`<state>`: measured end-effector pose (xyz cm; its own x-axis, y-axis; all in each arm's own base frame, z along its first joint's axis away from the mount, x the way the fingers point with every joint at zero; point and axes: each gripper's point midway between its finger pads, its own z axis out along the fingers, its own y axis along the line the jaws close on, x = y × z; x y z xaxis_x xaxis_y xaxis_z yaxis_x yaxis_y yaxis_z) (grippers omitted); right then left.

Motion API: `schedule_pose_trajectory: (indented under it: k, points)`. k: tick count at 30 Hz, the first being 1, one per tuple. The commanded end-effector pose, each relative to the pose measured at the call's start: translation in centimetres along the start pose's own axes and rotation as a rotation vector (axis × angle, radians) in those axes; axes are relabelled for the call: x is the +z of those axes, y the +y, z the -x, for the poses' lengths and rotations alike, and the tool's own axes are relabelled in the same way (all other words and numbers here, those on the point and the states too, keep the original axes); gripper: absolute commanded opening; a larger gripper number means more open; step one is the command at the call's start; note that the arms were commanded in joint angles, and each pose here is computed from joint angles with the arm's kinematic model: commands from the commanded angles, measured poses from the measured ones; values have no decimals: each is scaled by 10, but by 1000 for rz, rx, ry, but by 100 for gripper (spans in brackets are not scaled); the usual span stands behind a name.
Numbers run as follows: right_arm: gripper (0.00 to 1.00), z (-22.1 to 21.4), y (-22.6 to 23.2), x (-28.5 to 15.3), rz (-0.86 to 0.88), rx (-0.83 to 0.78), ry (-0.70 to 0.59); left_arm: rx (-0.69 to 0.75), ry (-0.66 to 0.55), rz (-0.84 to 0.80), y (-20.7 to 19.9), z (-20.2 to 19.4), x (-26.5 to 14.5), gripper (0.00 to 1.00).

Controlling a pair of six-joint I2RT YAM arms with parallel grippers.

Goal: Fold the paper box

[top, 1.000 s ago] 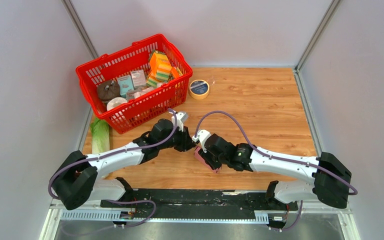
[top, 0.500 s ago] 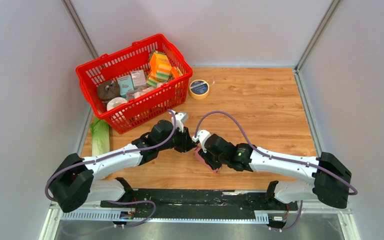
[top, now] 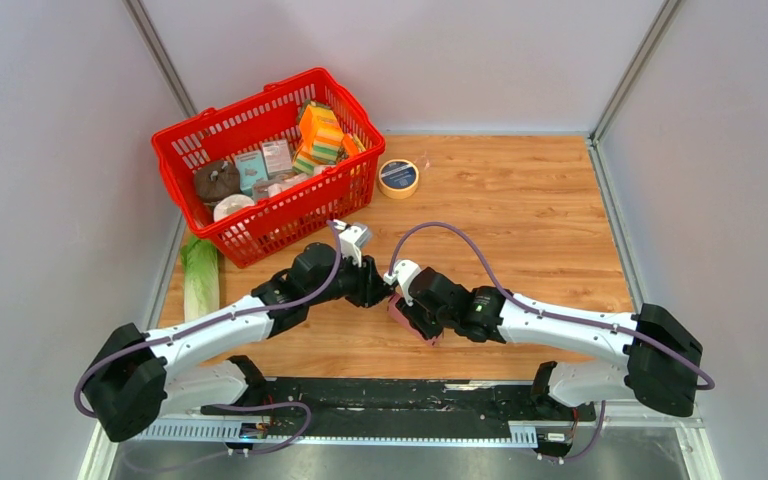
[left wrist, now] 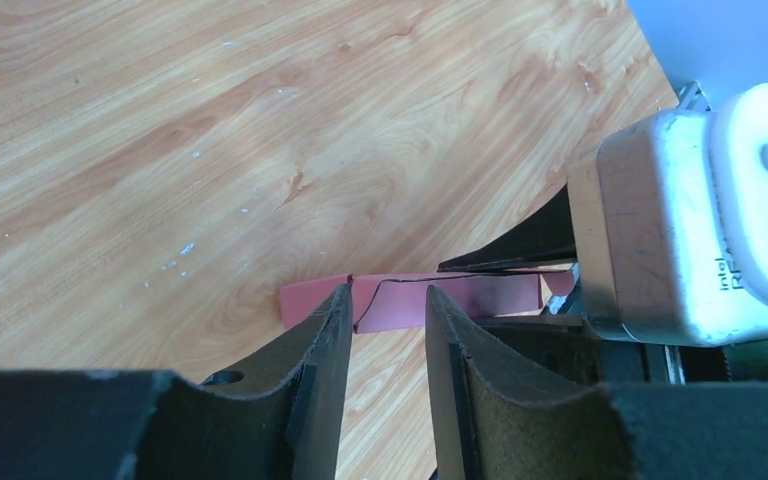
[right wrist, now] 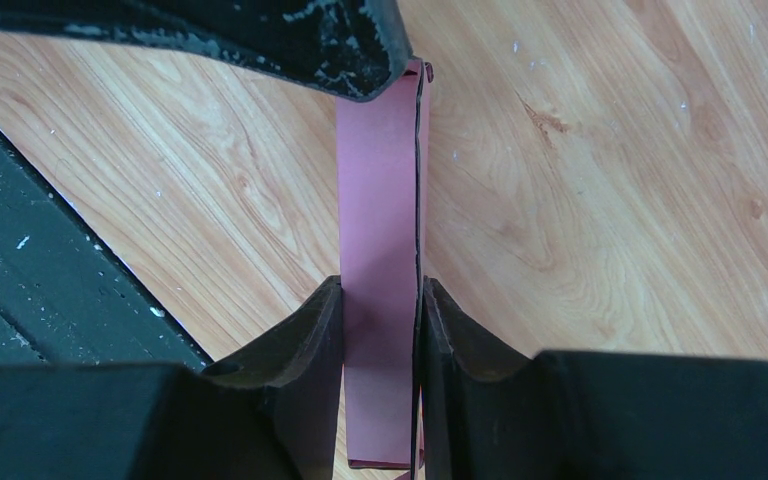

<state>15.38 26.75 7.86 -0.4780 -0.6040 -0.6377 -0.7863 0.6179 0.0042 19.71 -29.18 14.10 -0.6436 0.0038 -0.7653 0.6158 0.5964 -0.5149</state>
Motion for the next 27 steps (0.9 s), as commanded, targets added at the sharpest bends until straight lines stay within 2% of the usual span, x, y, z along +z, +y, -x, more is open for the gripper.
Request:
schedule_pose_trajectory:
  k: [1,4,10,15,23,27]
  points:
    - [23,17,3,0,20,5,-55,43,2,-31,-5,1,3,41]
    - [23,16,3,0,20,5,-54,60,15,-37,-6,-1,7,41]
    - [23,18,4,0,22,0,-60,78,53,-56,-11,-5,13,30]
    - [23,17,4,0,24,1,-56,80,56,-40,-9,-8,12,26]
    - [23,18,4,0,27,2,-57,93,39,-9,-7,-3,12,26]
    - [23,18,5,0,30,2,-56,106,38,8,-5,-2,13,22]
